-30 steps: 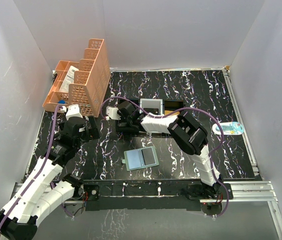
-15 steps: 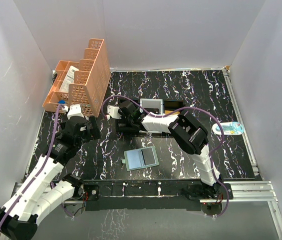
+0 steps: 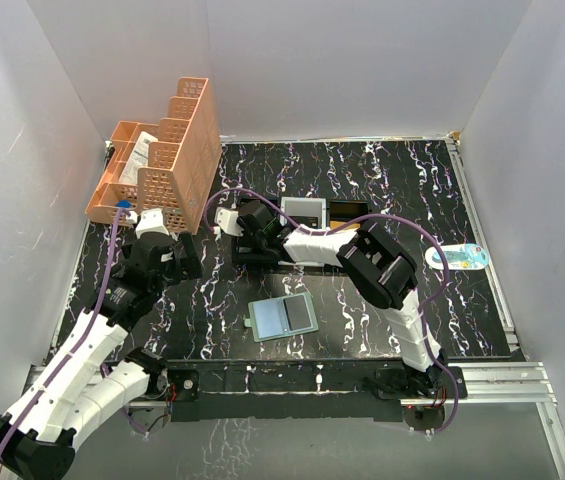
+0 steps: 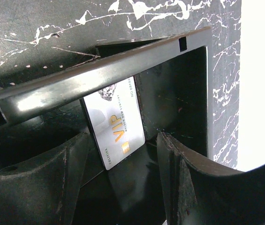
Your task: Take the credit cards out of the card holder
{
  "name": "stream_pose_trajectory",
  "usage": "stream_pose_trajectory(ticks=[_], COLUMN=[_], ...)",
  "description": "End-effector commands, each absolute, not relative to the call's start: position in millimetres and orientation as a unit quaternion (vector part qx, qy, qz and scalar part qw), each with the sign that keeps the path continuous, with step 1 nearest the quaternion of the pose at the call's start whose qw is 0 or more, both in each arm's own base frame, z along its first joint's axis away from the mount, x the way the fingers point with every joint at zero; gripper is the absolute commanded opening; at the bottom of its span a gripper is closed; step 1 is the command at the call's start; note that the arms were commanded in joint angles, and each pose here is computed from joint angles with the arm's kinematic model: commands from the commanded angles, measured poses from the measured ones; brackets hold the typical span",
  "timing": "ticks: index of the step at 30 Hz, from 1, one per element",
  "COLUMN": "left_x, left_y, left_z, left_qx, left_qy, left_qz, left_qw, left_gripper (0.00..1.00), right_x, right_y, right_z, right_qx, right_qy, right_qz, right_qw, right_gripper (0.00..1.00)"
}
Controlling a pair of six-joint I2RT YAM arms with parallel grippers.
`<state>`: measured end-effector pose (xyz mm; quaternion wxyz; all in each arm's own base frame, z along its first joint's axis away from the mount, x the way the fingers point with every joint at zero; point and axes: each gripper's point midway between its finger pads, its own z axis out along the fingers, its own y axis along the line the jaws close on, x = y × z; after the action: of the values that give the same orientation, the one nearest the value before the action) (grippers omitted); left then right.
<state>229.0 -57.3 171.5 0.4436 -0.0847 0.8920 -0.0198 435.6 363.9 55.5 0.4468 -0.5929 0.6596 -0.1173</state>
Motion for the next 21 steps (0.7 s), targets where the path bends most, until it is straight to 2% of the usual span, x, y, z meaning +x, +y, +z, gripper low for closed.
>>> stream_pose_trajectory(ticks=[1,12,21], left_x=[230,230,229], left_y=[-58,-58,-58], left_z=[178,177,179], left_qx=[-0.081,-0.078,-0.08], left_qy=[0.889,0.89,0.887], left_qz=[-0.024,-0.025,-0.027], left_qw=[0.45,0.449,0.454], left_gripper=[0.99,0.99,0.99], right_x=[451,442,436], right_y=[372,386,393], right_z=[90,113,161], right_qx=[-0.556,-0.545,-0.502], right_qy=[0.658,0.655,0.651], right_qz=[-0.118,-0.06,-0.014], right_qw=[0.495,0.519,0.57], right_gripper=[0.58,0.66,0.66])
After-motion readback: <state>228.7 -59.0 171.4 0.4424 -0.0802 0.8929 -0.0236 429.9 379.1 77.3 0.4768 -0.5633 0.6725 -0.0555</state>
